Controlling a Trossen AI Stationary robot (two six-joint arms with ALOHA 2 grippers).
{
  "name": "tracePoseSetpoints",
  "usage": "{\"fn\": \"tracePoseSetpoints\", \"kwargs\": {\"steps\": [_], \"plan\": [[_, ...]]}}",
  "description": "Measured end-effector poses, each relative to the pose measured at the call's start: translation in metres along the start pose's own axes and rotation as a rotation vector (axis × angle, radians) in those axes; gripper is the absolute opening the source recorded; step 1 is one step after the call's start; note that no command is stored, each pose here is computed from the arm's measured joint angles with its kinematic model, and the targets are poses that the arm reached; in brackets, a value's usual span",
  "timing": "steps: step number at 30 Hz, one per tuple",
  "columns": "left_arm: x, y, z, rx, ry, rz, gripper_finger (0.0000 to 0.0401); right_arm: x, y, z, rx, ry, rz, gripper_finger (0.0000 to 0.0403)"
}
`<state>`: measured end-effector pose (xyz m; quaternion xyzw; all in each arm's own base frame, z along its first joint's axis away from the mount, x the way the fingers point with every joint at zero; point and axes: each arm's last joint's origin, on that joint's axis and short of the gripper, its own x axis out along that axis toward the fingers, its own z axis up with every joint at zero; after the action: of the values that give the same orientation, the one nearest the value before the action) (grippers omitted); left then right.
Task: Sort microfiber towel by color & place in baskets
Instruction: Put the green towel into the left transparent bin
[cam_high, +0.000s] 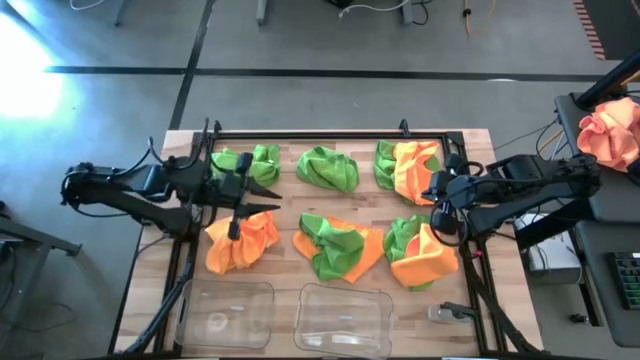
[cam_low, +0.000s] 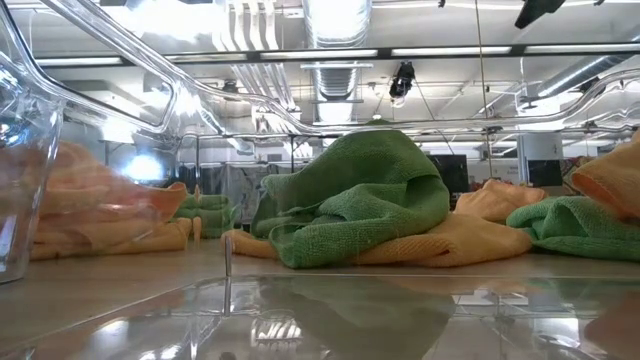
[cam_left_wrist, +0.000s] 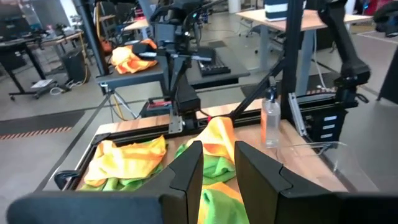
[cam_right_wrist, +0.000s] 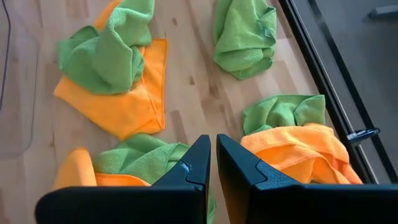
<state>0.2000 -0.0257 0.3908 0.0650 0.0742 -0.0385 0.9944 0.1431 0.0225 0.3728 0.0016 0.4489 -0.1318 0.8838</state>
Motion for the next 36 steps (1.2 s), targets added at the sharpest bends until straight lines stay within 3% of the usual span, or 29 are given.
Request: {"fn": "tracePoseSetpoints", "kwargs": {"steps": [11,18,25,36], "plan": [[0.026,0.007,-0.003,-0.013,0.051,-0.131,0.0077,0.000,0.000,0.000,-0.044,0.001,0.001,0.0022],[0.030,0.019,-0.023,-0.033,0.201,-0.198,0.0077,0.000,0.000,0.000,-0.039,0.000,0.001,0.0022],[0.025,0.046,-0.029,0.006,0.194,-0.265,0.0077,0.000,0.000,0.000,0.053,0.000,0.001,0.0022],[0.031,0.084,-0.051,-0.085,0.206,-0.344,0.0077,0.000,0.000,0.001,0.099,-0.004,-0.005,0.0022]]}}
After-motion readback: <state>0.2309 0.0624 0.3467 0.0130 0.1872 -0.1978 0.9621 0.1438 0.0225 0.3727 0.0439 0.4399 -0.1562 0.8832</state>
